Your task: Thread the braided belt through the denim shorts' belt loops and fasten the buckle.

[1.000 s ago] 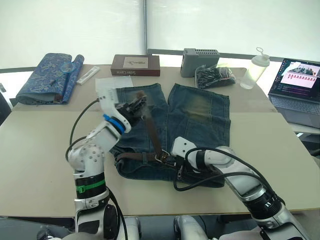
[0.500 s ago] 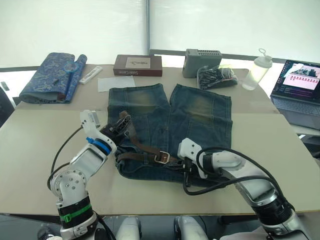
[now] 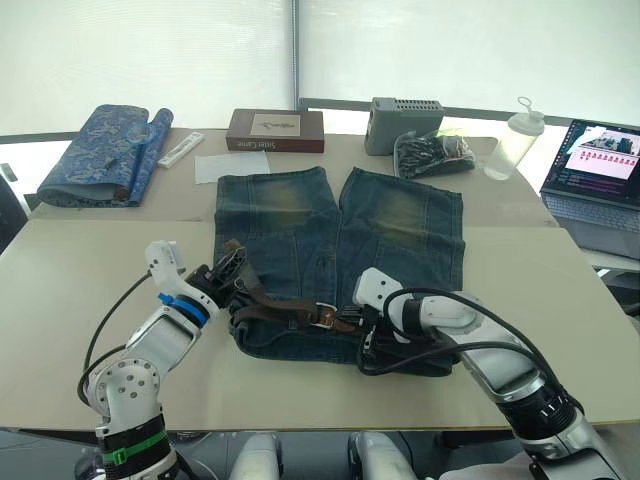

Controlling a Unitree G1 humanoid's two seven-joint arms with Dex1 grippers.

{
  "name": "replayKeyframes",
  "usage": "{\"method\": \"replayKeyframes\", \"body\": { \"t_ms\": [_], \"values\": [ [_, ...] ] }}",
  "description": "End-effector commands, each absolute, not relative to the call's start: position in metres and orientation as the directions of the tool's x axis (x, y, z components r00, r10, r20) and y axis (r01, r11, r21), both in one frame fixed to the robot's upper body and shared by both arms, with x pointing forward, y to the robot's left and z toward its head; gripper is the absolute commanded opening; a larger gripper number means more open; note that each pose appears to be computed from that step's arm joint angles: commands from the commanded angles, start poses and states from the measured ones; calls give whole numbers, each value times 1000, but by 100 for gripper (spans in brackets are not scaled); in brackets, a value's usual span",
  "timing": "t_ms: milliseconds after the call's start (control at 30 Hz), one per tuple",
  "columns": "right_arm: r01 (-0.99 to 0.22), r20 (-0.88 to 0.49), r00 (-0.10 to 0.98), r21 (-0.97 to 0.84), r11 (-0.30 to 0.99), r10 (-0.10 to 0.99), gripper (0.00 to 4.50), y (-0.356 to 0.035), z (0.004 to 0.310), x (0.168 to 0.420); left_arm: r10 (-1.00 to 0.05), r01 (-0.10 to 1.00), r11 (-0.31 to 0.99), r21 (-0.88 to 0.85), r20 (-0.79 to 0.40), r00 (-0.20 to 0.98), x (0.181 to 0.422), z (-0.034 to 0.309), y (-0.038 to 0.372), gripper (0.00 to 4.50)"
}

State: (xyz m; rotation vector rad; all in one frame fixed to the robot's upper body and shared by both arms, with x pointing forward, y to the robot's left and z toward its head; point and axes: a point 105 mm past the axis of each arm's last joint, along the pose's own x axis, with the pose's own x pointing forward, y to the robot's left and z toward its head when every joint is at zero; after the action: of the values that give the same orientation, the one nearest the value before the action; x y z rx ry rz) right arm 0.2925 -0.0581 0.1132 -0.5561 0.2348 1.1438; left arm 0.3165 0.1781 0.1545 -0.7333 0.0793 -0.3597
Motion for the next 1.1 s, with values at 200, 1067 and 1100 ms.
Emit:
{"method": "replayKeyframes", "body": {
  "t_ms": [200,1067,1100],
  "values": [
    [-904,-403,392,-334,266,827,5,-48,128,292,-321,298,678,-672,94,942,314,162,182,0],
    [-917,-403,355,-324,231,844,5,-25,114,300,-231,213,707,-675,65,971,310,150,205,0],
    [-919,-407,352,-322,229,843,5,-25,113,300,-228,209,709,-673,62,972,310,149,207,0]
  ]
}}
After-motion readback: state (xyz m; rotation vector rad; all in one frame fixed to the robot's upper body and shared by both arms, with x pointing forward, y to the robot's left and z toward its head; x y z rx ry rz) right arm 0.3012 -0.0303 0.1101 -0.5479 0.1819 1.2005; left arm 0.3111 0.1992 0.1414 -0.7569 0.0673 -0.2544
